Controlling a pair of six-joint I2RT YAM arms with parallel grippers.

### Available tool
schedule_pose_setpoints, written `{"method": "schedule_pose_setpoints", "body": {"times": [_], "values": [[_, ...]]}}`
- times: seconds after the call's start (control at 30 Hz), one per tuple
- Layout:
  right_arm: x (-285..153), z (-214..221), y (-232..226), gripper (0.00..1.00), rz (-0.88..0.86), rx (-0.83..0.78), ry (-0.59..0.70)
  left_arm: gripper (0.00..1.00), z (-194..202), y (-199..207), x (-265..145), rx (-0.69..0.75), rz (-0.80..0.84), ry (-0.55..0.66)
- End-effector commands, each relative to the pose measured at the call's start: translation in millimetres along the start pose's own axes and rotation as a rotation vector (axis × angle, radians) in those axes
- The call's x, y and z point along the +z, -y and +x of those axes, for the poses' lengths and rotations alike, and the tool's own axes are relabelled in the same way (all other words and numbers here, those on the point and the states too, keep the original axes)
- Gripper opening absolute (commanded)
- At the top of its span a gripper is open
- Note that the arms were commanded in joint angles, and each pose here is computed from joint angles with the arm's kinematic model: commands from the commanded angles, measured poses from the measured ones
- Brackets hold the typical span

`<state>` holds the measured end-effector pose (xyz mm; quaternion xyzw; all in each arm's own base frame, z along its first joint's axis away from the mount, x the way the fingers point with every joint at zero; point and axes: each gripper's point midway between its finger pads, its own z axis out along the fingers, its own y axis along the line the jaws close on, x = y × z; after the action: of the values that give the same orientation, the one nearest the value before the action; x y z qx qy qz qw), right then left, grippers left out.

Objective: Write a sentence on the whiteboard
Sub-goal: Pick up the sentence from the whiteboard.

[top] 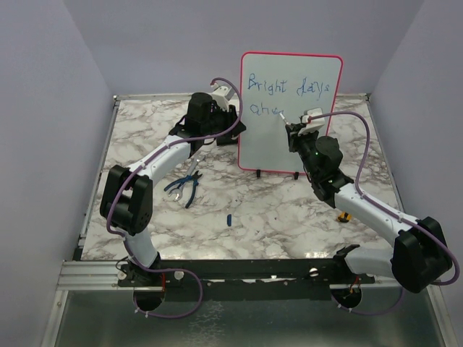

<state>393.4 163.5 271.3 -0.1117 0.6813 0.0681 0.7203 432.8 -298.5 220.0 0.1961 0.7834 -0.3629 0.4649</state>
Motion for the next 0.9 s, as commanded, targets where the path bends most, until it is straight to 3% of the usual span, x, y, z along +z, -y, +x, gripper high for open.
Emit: {"method": "schedule_pose_setpoints", "body": {"times": [0.0, 0.87], "values": [[1.0, -0.1, -3.5, 0.01, -0.018, 0.0, 0.0, 0.27, 0.9, 2.9, -1.8, 0.015, 0.003, -0.003], [-6.3, -2.2, 7.4, 0.01, 0.036, 0.011, 0.004, 0.27, -2.6, 4.8, -3.6, 0.018, 0.005, 0.004]]}}
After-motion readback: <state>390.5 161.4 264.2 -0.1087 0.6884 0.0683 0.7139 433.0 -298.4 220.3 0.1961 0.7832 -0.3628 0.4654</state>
